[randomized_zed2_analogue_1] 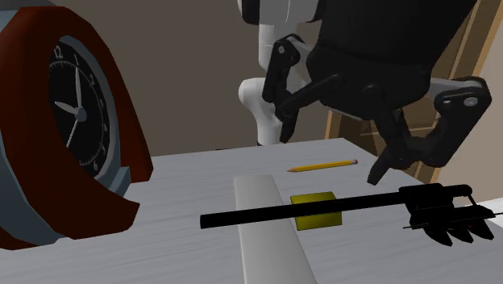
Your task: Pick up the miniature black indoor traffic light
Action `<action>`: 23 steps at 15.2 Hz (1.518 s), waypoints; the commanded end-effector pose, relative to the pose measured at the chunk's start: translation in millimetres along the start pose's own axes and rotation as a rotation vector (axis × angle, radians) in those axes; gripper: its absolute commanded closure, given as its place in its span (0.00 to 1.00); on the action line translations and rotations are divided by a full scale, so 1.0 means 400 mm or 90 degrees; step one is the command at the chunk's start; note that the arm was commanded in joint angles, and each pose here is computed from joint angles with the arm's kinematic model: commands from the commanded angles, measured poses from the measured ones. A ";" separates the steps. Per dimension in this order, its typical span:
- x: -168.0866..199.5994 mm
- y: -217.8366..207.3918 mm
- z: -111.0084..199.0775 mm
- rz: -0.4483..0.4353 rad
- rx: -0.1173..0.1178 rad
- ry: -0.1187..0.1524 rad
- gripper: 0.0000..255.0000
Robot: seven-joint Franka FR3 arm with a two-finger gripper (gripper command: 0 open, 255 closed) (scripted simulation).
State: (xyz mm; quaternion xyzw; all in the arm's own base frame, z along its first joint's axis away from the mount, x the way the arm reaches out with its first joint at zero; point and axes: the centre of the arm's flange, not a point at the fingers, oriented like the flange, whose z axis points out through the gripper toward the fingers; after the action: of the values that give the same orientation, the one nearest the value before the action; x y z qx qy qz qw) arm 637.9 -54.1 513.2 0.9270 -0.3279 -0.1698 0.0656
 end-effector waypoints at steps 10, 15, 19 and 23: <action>0.096 -0.042 0.104 0.033 -0.006 -0.023 0.00; 0.094 -0.042 0.103 0.033 -0.006 -0.023 1.00; 0.095 -0.042 0.103 0.033 -0.006 -0.023 1.00; 0.086 -0.033 0.067 0.033 -0.006 -0.023 1.00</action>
State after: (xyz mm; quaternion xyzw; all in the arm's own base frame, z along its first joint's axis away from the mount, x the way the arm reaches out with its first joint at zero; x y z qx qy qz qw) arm 661.1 -65.2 470.7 0.9146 -0.3523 -0.1864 0.0684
